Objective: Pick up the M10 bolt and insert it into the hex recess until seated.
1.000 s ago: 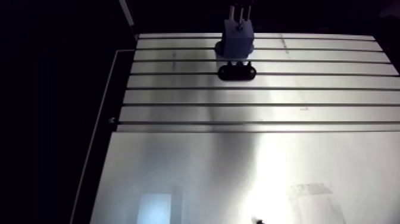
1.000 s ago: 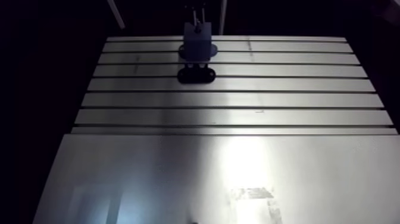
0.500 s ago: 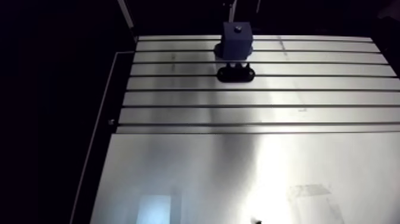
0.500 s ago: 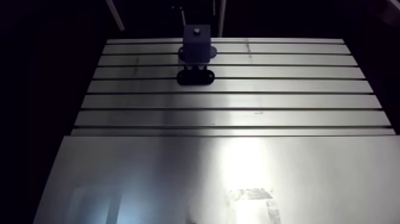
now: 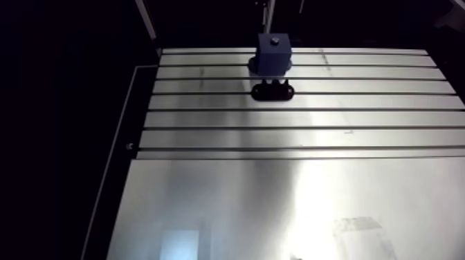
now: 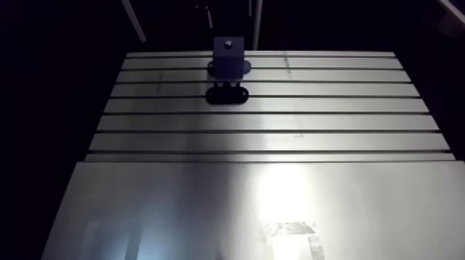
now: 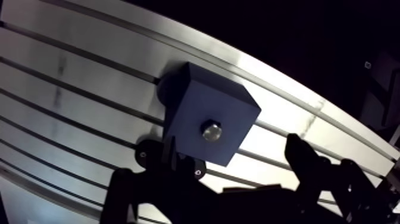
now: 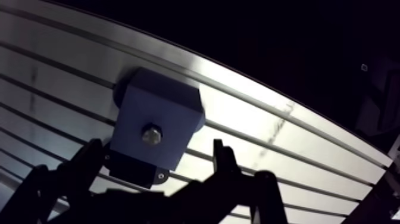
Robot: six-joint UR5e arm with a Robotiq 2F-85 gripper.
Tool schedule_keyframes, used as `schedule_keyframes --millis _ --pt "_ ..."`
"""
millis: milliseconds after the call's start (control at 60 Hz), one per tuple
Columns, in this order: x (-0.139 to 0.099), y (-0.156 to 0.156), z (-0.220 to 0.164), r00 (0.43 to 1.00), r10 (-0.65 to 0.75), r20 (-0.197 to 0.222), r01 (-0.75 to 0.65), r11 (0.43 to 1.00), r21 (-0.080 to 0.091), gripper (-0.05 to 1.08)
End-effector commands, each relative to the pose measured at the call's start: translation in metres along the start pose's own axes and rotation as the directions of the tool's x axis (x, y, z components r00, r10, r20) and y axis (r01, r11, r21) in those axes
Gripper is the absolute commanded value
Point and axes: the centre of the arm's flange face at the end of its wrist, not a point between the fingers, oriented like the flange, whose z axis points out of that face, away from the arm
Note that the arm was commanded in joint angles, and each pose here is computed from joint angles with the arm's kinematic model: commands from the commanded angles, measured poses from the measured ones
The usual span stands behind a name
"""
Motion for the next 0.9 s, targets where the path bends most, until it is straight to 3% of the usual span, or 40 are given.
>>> schedule_keyframes --millis 17,100,133,150,167,183,200,233,250,267,333,500,733,900 --pt "-0.009 0.002 -0.023 0.992 0.129 -0.011 -0.129 0.992 0.0 0.01" --pt "-0.011 0.002 -0.027 0.984 0.181 -0.001 -0.181 0.984 0.005 0.02" --pt "-0.012 0.001 -0.028 0.979 0.206 0.007 -0.206 0.979 0.007 0.06" --pt "-0.012 0.001 -0.029 0.973 0.232 0.014 -0.232 0.973 0.011 0.16" --pt "-0.012 0.001 -0.029 0.973 0.232 0.014 -0.232 0.973 0.011 0.16" --pt "-0.013 0.001 -0.03 0.965 0.262 0.02 -0.262 0.965 0.015 0.33" --pt "-0.013 0.001 -0.03 0.965 0.262 0.02 -0.262 0.965 0.015 0.33" --pt "-0.015 0.002 -0.032 0.944 0.328 0.031 -0.328 0.944 0.018 0.68" --pt "-0.015 0.002 -0.032 0.944 0.328 0.031 -0.328 0.944 0.018 0.68" --pt "-0.016 0.004 -0.031 0.933 0.358 0.038 -0.359 0.933 0.024 0.85" --pt "-0.016 0.0 -0.028 0.922 0.385 0.046 -0.387 0.922 0.035 0.96" --pt "-0.017 0.003 -0.026 0.919 0.392 0.048 -0.394 0.918 0.044 1.07" --pt "-0.016 0.001 -0.019 0.92 0.387 0.055 -0.39 0.92 0.039 1.08" --pt "-0.015 0.0 -0.018 0.922 0.384 0.055 -0.387 0.921 0.045 1.08"
